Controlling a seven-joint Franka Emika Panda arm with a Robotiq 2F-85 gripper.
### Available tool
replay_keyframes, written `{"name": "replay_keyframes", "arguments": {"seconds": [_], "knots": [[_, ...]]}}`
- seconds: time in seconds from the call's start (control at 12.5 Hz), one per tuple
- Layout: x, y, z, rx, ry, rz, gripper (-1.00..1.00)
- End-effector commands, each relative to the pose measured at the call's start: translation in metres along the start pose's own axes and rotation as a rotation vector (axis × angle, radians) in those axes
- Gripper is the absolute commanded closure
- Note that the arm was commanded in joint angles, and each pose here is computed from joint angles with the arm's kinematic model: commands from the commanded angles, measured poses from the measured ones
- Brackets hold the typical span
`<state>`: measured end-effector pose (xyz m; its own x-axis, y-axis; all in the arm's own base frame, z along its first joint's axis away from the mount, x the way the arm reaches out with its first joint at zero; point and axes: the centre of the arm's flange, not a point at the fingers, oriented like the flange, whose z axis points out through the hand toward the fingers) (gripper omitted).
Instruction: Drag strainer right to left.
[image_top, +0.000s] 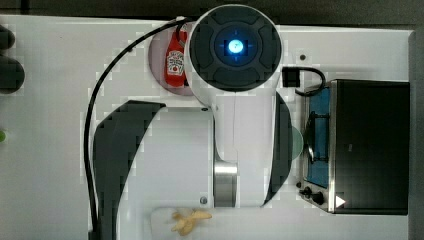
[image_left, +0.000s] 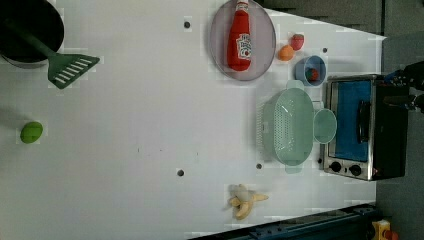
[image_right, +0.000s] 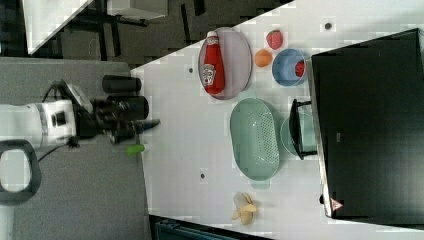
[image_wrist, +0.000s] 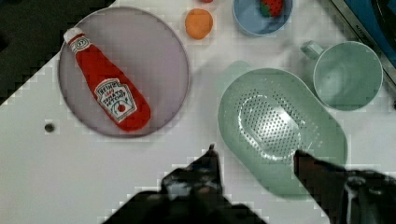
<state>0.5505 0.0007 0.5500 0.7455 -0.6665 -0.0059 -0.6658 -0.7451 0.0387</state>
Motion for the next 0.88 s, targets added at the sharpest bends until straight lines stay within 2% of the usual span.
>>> {"name": "replay_keyframes", "arguments": {"seconds": [0.08,0.24,0.48,0.88], "knots": [[-0.108,0.14,-0.12,0.018,0.036,0.18,-0.58],[-0.108,0.138,-0.114,0.012,0.027,0.177,-1.0],[-0.1,0.122,-0.08,-0.026,-0.003,0.162,-1.0],[-0.068,0.079,0.05,-0.091,-0.053,0.211,-1.0]]}}
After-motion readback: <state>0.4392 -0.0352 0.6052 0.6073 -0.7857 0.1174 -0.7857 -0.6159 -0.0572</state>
